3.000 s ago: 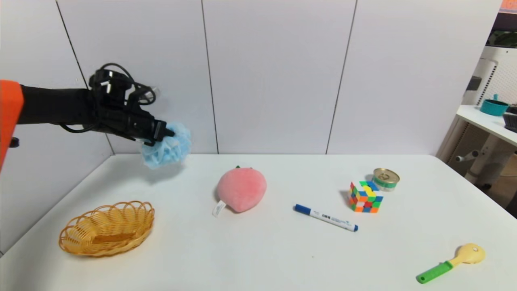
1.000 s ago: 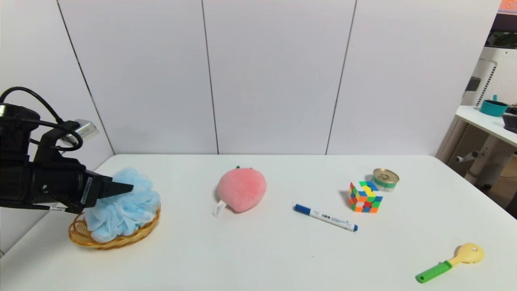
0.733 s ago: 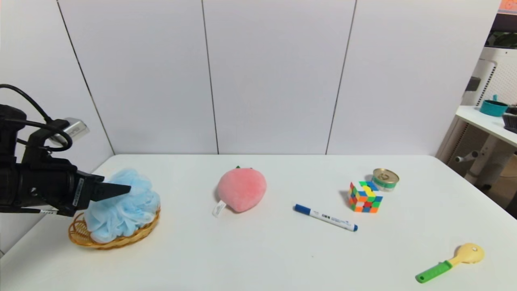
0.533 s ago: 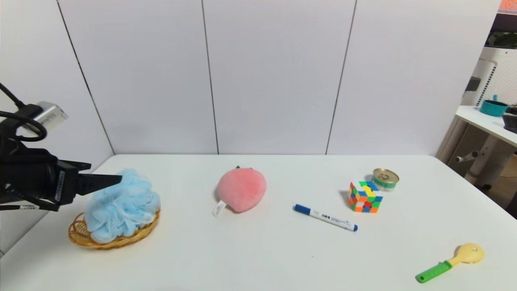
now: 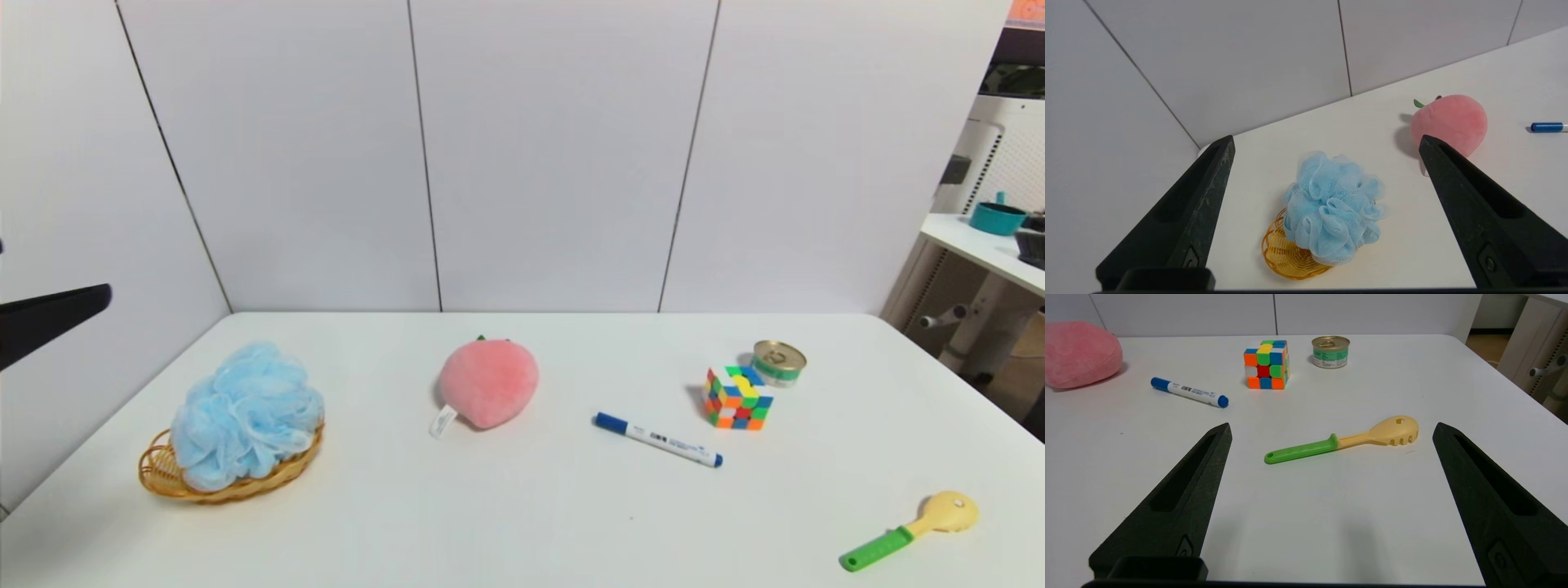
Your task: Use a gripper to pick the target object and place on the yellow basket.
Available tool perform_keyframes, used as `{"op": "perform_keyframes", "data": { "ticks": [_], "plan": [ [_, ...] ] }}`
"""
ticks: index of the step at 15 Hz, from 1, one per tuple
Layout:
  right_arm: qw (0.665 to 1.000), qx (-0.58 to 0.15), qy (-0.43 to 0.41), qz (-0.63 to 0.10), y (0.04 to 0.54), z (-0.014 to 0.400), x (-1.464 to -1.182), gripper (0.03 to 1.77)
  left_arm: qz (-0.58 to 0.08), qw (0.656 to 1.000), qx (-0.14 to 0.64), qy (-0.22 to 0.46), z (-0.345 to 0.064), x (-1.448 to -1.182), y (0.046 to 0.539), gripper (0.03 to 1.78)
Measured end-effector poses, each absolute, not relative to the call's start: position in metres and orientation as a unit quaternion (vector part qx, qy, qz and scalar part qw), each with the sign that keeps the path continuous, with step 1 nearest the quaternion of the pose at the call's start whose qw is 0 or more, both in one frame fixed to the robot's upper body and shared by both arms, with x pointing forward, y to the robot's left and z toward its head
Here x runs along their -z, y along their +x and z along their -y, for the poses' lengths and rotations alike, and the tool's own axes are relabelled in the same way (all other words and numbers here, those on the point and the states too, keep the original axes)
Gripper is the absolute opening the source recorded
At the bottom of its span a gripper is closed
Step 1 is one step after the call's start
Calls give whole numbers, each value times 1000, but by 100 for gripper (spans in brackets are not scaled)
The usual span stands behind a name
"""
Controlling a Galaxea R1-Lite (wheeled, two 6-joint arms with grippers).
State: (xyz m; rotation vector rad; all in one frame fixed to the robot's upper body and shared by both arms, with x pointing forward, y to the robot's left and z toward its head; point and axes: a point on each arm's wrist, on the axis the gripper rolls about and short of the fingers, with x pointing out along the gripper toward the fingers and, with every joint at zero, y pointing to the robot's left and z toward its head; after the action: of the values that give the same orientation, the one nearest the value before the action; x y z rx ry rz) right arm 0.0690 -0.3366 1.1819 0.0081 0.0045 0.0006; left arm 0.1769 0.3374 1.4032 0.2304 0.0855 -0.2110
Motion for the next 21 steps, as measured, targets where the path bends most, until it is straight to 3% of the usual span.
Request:
{"op": "perform_keyframes", "data": {
  "ticks": [6,11,14,17,21],
  "plan": [
    [1000,-1,4,-2,69,337,-1182,170,1,994,34,108,-332,-1356,100,167],
    [1000,0,4,-2,69,337,-1182,170,2,995,27,100,-332,-1261,62,168],
    [1000,-1,4,-2,69,337,-1182,170,-3,995,21,98,-332,-1219,59,169],
    [1000,0,4,-2,69,337,-1182,170,-14,995,24,96,-332,-1192,65,169],
    [1000,-1,4,-2,69,337,-1182,170,3,999,23,43,-332,-1184,69,169]
  ]
}}
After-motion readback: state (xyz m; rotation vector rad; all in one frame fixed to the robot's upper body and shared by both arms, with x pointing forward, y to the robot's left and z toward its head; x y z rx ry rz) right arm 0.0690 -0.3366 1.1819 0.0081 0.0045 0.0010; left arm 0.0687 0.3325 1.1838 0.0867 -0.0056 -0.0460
